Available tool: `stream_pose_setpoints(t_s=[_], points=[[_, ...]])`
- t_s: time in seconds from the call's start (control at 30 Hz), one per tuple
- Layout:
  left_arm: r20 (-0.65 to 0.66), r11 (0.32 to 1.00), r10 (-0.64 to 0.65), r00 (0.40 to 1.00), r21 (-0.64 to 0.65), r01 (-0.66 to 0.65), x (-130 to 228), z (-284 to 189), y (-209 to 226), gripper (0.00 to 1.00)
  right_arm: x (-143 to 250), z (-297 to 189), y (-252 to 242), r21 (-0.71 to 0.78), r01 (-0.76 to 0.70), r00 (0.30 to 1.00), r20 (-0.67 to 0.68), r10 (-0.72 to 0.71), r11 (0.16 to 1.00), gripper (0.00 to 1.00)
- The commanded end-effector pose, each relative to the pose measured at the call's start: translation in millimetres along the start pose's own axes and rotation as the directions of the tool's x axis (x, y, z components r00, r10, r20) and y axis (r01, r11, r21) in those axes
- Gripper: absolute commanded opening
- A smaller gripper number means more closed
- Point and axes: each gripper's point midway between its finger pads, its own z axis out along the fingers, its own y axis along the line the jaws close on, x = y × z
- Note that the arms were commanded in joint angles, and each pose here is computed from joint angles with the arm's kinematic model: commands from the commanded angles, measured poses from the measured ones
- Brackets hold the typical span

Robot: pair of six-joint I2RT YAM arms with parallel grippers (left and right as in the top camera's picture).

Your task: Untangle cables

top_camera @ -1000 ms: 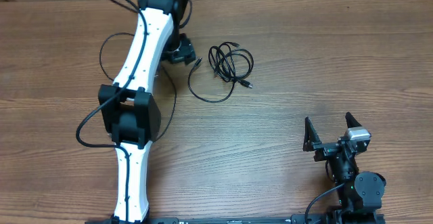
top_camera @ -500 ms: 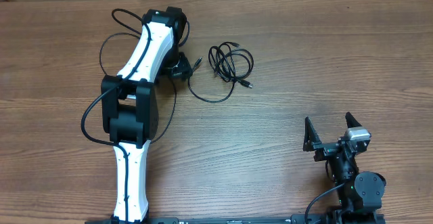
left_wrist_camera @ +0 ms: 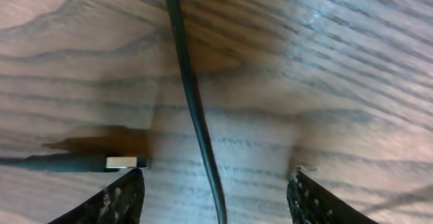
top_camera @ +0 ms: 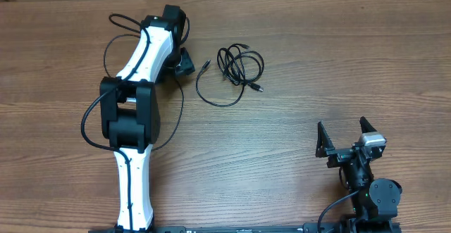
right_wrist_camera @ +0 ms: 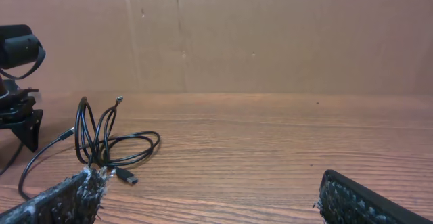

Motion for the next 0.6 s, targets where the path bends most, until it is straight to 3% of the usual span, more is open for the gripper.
stream_pose_setpoints(t_s=[0.0,0.13,0.4,0.5,0.57], points=[[-0.033,0.998,-0.038,0.999,0.055,0.040,0,5,-1,0.63,3,1,-2,0.007,0.005,1.000,-0.004,-0.005,1.000,1.00],[-0.063,0.994,-0.047,0.997,0.094,0.053,4,9,-3,0.54,3,1,-2,0.007,0.005,1.000,-0.004,-0.005,1.000,1.00],[-0.122,0.997,-0.045,0.992,0.049,0.051,27,35,9,0.50,3,1,-2,0.007,0.005,1.000,-0.004,-0.005,1.000,1.00],[-0.147,0.999,-0.047,0.988,0.013,0.049,39,48,19,0.29,3,1,-2,0.007,0.005,1.000,-0.004,-0.005,1.000,1.00],[-0.160,0.999,-0.047,0.986,0.002,0.048,44,52,22,0.25,3,1,-2,0.007,0.005,1.000,-0.004,-0.005,1.000,1.00]])
